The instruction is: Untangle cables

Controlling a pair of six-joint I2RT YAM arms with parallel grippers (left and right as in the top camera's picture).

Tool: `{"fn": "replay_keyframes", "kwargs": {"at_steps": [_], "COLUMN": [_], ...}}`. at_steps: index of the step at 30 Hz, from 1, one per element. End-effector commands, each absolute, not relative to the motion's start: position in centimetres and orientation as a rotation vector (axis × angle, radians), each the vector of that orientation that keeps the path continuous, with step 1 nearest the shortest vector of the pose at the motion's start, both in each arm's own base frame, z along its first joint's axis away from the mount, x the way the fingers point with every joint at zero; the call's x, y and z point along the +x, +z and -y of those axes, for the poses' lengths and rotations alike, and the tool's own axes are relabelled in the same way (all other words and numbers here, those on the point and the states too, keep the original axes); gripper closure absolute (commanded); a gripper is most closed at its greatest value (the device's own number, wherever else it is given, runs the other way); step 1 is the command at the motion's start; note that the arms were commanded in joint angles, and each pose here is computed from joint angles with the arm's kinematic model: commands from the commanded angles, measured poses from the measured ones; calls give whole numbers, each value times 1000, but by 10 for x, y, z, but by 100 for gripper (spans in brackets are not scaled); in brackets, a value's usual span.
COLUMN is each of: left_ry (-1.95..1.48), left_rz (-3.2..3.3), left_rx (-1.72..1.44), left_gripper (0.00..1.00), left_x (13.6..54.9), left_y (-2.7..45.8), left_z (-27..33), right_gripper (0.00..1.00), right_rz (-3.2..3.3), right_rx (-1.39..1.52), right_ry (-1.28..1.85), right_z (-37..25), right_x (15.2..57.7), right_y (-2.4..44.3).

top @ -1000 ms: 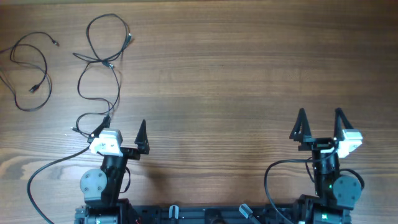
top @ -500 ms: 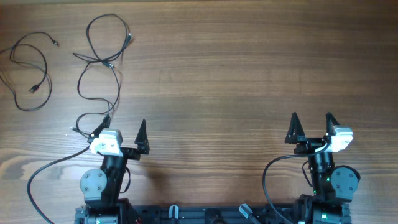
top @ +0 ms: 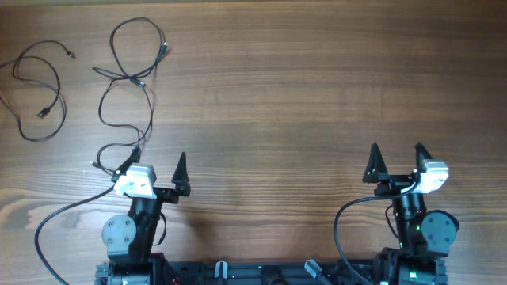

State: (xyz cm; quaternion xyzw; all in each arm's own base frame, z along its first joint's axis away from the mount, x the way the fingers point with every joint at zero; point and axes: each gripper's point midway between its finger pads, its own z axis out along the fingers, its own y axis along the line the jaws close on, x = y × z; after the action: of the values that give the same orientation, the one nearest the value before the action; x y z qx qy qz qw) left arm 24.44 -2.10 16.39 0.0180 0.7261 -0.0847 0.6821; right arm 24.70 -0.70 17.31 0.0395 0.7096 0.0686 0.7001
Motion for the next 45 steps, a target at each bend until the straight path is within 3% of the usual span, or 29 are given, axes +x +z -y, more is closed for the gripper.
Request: {"fn": "replay_keyframes", "kwargs": {"at_steps": [1,45], "left_ry": [-189,-189], "left_rz": [-1629,-1629], "left_rx": [64,64], "left_gripper": [0,0], "left_x": [244,244], "left_y": [161,161], "left_z": [24,24], "right_gripper": [0,0], "right_rz": [-1588,-1554], "right_rx": [60,-18], "right_ry": [151,52], "right_z": [5,6], "right_x": [248,245], "right_y": [171,179]}}
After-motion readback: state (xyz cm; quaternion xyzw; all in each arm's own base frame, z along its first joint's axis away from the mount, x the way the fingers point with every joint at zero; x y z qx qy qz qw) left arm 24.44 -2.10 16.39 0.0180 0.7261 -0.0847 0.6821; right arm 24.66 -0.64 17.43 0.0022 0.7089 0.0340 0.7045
